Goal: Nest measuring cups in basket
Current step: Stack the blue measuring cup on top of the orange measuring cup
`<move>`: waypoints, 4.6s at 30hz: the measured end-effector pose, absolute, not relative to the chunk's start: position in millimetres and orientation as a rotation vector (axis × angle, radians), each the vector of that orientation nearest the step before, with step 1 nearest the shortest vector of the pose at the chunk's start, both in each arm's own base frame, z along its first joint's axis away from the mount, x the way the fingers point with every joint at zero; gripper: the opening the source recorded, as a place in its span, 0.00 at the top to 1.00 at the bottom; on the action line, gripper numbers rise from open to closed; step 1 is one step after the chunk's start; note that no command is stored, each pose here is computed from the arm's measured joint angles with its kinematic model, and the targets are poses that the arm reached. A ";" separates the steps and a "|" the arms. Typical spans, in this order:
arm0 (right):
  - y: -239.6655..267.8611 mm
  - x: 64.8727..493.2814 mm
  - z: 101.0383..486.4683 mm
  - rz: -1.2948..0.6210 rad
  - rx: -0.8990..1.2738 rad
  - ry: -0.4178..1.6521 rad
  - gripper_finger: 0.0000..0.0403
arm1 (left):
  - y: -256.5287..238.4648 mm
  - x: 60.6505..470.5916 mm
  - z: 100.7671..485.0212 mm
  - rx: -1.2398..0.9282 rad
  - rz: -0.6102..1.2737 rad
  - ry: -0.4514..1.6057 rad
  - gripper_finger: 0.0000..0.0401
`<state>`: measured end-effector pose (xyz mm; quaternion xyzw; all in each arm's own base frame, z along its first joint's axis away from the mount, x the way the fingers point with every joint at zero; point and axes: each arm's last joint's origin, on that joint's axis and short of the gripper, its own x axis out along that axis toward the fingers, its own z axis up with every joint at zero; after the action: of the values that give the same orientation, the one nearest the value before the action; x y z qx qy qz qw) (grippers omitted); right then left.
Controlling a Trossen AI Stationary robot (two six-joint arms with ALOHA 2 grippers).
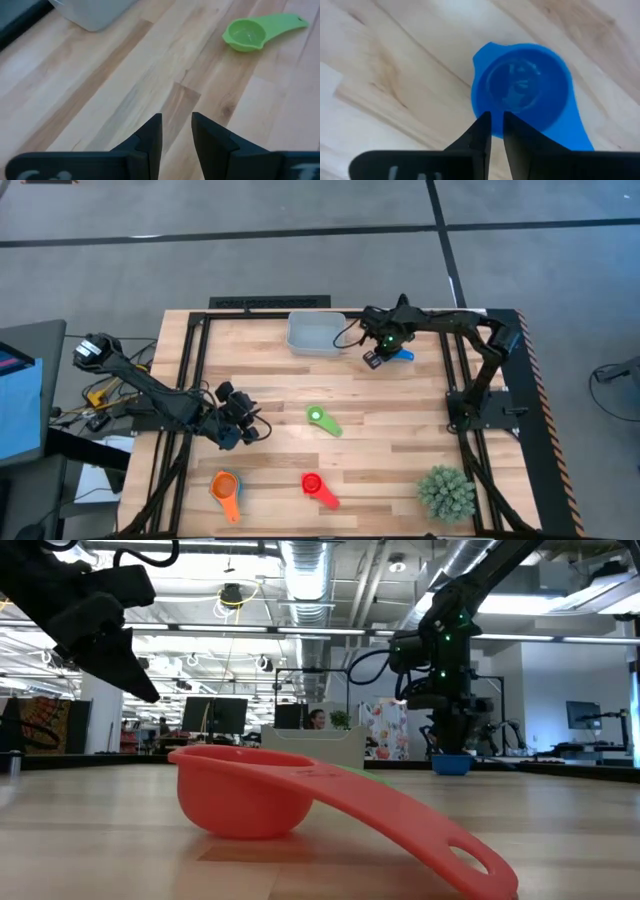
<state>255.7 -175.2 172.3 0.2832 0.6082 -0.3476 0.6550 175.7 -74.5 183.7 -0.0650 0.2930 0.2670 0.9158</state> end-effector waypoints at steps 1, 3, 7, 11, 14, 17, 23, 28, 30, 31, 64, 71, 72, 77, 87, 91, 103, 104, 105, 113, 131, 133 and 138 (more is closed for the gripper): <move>-175.3 256.0 172.4 -0.804 0.637 1.375 0.82 | -74.3 175.8 184.0 -0.131 0.556 0.596 0.76; -175.7 256.1 172.4 -0.817 0.628 1.372 0.83 | -74.2 175.9 184.2 -0.133 0.564 0.588 0.76; -175.8 256.3 172.4 -0.818 0.626 1.369 0.82 | -74.3 176.1 184.2 -0.137 0.563 0.587 0.76; -175.3 256.3 174.7 -0.794 0.590 1.372 0.77 | -74.6 176.1 184.0 -0.145 0.553 0.595 0.76; -182.0 254.6 179.0 -0.871 0.487 1.344 0.71 | -74.5 176.0 184.1 -0.142 0.557 0.592 0.76; -192.8 252.5 182.7 -0.904 0.433 1.335 0.63 | -73.9 176.1 184.6 -0.134 0.576 0.575 0.76; -206.7 244.6 165.7 -0.855 0.416 1.437 0.41 | -74.8 176.7 185.2 -0.159 0.576 0.562 0.76; -214.2 241.7 143.1 -0.786 0.475 1.518 0.38 | -75.6 176.4 185.1 -0.167 0.569 0.564 0.76; -214.4 242.1 139.3 -0.782 0.493 1.535 0.40 | -75.7 176.5 185.0 -0.169 0.566 0.567 0.76; -213.4 242.8 137.5 -0.778 0.494 1.546 0.42 | -75.8 176.5 185.0 -0.171 0.564 0.569 0.76; -32.6 336.2 240.5 -0.774 0.375 0.649 0.97 | -83.3 178.1 191.1 -0.130 0.566 0.466 0.76; 4.1 368.9 233.6 -0.812 0.333 0.348 0.93 | -88.5 189.7 208.1 -0.019 0.563 0.313 0.76; 7.0 371.0 230.7 -0.829 0.318 0.334 0.93 | -89.0 191.0 210.8 -0.001 0.568 0.294 0.76; 17.5 382.6 217.7 -0.864 0.261 0.271 0.96 | -90.8 196.6 224.3 0.088 0.588 0.216 0.76; 32.9 394.1 223.1 -0.805 0.393 0.088 0.91 | -75.2 207.6 230.7 0.204 0.587 0.235 0.76; 35.2 395.8 228.3 -0.788 0.494 0.004 0.94 | -71.7 211.5 235.7 0.214 0.567 0.209 0.76; 34.6 396.5 230.8 -0.788 0.611 -0.066 0.91 | -59.2 221.5 257.0 0.446 0.498 0.115 0.76; 34.6 396.5 230.9 -0.788 0.612 -0.067 0.92 | -57.1 222.4 257.7 0.464 0.494 0.114 0.76; 34.6 396.6 231.0 -0.787 0.613 -0.068 0.93 | -55.3 223.2 258.5 0.478 0.487 0.109 0.76; 34.7 397.3 234.2 -0.780 0.632 -0.102 0.92 | -44.4 239.1 254.5 0.573 0.502 0.127 0.76; 31.3 392.9 236.3 -0.822 0.591 -0.068 0.91 | -43.3 278.5 242.5 0.812 0.637 0.302 0.76; 31.2 390.8 239.6 -0.806 0.554 -0.035 0.91 | -42.5 278.3 242.9 0.814 0.643 0.305 0.77; 29.0 382.5 248.2 -0.775 0.446 0.071 0.94 | -37.5 279.4 243.6 0.782 0.656 0.292 0.88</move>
<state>382.5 29.0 248.2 0.2155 0.0345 -0.3747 0.9011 279.4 -37.5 243.6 0.3730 0.1394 0.3126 0.8624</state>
